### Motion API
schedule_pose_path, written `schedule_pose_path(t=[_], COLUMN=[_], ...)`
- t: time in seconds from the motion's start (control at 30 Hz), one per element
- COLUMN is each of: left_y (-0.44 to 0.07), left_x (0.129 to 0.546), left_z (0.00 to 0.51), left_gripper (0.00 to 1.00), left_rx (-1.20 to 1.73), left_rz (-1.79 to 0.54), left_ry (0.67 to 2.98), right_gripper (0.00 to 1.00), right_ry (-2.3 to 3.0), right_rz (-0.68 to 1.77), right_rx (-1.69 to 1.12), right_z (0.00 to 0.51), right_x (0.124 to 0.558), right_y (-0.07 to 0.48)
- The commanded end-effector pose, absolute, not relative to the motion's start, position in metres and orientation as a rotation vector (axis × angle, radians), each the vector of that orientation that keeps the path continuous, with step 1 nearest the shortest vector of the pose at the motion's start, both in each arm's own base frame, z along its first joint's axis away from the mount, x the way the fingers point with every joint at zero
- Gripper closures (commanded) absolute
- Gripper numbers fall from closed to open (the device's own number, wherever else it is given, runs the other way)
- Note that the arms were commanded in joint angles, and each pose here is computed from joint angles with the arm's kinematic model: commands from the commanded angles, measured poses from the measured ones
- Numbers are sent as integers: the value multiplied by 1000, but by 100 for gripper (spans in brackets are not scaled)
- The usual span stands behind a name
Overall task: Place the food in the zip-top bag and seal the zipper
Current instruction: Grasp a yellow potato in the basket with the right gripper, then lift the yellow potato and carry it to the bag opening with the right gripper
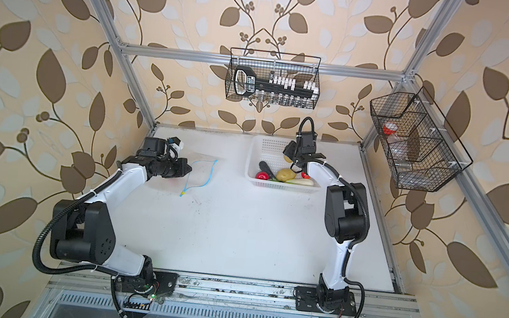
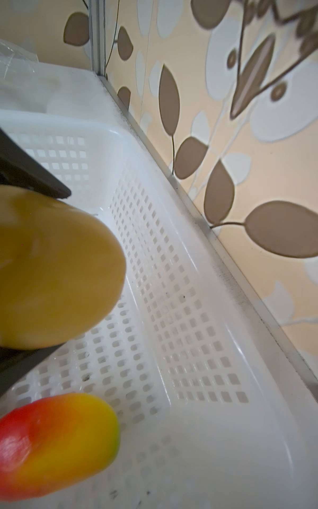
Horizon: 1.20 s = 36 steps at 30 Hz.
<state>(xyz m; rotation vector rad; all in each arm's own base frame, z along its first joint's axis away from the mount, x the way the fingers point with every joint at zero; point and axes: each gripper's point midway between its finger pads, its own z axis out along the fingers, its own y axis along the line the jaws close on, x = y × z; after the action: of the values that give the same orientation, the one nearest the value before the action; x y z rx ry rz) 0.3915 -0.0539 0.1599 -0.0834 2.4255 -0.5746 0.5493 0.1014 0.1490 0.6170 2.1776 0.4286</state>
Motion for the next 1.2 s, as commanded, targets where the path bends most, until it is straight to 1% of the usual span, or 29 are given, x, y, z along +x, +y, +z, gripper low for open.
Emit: schedule_pose_path(t=[0.0,0.2,0.27,0.4,0.73,1.17], left_y=[-54,-57,-69,-70,-67,-69], left_x=[393,392,387,386,385,382], left_z=[192,191,192,195,199,200], left_gripper=[100,100,100,100,100,100], left_rx=[-58,-49,25,21,37,61], left_rz=[-585,-612,-692,-697,-662,-668], left_ry=[2341,2340,2348,2327,2315,2314], right_gripper=[57,58,58,59,59,59], right_ry=[2147,2100,2082,2058,2069,2030], right_rz=[509,600,683,760,774,884], right_rx=[634,622,588,568,423,247], right_z=[154,170,182,188,210,236], right_x=[538,521,508,494,477,461], right_y=[109,115,126,136,160,211])
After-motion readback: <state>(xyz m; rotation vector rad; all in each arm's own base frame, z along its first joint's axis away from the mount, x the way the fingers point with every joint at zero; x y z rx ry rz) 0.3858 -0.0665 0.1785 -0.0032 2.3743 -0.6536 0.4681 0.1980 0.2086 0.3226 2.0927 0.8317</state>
